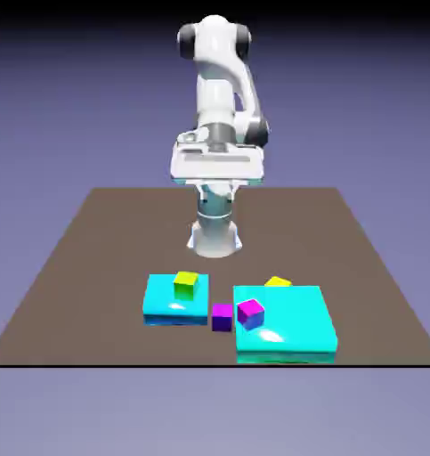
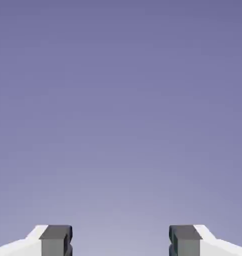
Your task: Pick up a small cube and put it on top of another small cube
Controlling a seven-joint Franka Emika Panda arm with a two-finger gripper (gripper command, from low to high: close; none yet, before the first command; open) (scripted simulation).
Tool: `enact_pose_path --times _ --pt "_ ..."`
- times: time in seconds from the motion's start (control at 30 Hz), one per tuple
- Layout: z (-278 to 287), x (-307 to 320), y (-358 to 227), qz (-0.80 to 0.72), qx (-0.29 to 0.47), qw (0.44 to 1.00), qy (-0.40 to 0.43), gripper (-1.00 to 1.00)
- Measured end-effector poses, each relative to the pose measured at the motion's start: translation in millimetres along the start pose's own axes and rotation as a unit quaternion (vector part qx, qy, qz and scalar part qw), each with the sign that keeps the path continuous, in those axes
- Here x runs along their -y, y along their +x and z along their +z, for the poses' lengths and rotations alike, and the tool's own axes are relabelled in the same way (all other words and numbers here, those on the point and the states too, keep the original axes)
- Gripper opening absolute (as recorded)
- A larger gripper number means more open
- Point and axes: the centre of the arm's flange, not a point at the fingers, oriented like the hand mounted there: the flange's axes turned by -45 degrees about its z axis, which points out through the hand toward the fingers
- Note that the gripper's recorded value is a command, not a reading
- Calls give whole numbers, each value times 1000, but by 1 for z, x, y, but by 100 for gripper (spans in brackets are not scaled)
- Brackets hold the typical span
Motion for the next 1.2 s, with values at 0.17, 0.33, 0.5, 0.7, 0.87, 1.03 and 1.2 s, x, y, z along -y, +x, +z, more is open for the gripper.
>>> enact_pose_path --times 0.17,0.33,0.5,0.7,0.87,1.03,1.2 --pt "30 1 -14 105 50 993 -9 0" --pt "59 2 -31 209 97 973 -27 0" --pt "87 3 -50 310 140 939 -53 0" --pt "119 5 -76 424 186 881 -96 0" --pt "143 6 -100 511 217 820 -140 0" --pt "164 8 -126 588 241 748 -189 0" --pt "184 10 -154 656 256 668 -243 0"
